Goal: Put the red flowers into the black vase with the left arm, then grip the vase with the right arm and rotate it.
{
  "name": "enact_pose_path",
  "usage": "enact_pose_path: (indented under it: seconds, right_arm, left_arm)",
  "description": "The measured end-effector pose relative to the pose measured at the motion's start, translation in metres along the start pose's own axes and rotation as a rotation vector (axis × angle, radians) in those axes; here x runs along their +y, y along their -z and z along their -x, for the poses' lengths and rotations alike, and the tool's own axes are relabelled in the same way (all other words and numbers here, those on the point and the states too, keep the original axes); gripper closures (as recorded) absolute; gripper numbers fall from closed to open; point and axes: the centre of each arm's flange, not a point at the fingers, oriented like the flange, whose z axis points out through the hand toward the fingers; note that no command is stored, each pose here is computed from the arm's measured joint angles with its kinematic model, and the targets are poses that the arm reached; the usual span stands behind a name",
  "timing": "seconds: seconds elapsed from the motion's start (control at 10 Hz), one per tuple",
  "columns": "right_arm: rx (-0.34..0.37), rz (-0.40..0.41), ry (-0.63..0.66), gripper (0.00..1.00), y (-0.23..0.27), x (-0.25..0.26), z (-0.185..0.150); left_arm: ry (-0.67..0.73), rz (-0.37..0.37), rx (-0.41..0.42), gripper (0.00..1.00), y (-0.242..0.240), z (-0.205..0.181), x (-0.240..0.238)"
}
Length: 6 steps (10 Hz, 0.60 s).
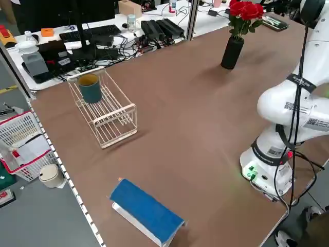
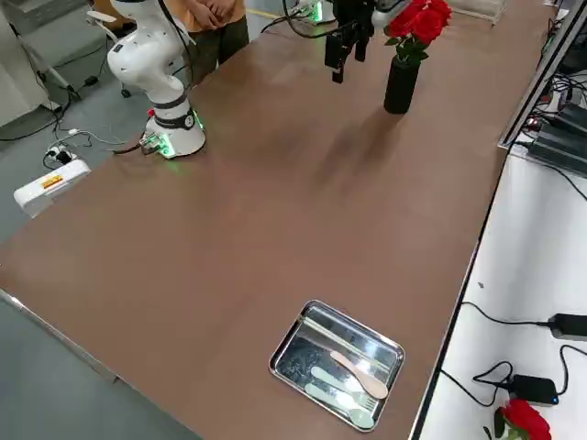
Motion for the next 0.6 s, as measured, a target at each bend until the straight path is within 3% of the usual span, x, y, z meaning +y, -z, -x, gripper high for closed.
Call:
enact_pose_path:
  seconds: [0.2,0.6]
  right_arm:
    - [-0.002,0.0,-0.019,0.0,-0.001,0.0,0.0]
    - [-0.005,0.0,-0.038,0.0,-0.003,-0.001,-0.001]
  left_arm:
    - [0.01,-0.024,-0.056,0.41,0.011,-0.038,-0.007]
    - [-0.028,-0.167,-0.198,0.4,-0.056,-0.122,-0.035]
